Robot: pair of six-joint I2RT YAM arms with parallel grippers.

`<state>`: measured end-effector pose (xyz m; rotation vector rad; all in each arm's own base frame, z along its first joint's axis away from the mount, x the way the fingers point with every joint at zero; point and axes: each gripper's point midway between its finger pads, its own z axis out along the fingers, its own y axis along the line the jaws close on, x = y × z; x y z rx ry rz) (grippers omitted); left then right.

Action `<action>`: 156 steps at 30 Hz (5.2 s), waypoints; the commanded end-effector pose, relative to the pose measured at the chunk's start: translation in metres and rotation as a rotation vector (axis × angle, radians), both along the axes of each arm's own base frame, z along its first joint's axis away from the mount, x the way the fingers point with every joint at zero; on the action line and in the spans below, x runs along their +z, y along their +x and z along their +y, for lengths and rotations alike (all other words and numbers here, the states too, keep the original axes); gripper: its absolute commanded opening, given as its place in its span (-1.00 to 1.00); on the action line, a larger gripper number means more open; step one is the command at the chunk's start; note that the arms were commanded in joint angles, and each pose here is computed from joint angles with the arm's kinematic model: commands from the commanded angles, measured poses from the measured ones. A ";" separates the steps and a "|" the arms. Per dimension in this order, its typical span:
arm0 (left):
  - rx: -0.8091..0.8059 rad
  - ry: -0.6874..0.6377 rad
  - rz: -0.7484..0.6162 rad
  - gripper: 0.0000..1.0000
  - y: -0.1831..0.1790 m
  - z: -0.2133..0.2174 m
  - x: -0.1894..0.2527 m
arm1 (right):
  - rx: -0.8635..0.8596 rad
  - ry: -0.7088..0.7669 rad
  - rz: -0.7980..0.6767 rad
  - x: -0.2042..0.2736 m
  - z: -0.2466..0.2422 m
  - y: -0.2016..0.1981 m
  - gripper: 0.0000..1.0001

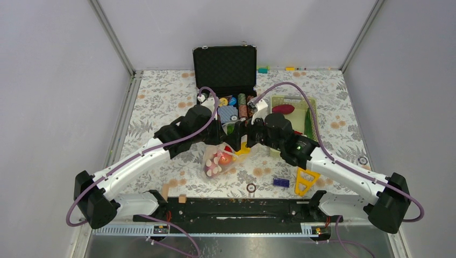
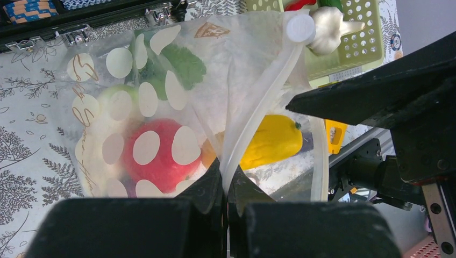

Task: Place the food in the zip-top bag and seal the zipper
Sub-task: Place the fake fruit in the zipper food storage bag, then pick up the fake vegetable from the bin, then place the fake vegetable in the zipper food storage bag.

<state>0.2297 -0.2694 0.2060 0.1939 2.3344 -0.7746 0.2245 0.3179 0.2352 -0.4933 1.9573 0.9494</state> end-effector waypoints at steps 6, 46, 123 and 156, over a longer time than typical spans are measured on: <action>0.009 -0.097 -0.086 -1.00 0.008 -0.007 0.039 | -0.207 -0.040 -0.048 0.020 -0.030 0.021 0.99; 0.023 -0.049 -0.082 -1.00 0.007 0.003 0.022 | -1.264 -0.358 0.695 -0.186 -0.237 0.134 0.94; 0.033 -0.075 -0.067 -1.00 0.007 -0.001 0.028 | -0.656 0.091 0.002 0.018 -0.173 0.104 -0.78; 0.056 -0.121 -0.063 -1.00 0.003 0.001 0.038 | 0.009 0.327 -0.181 0.026 0.014 -0.019 -0.65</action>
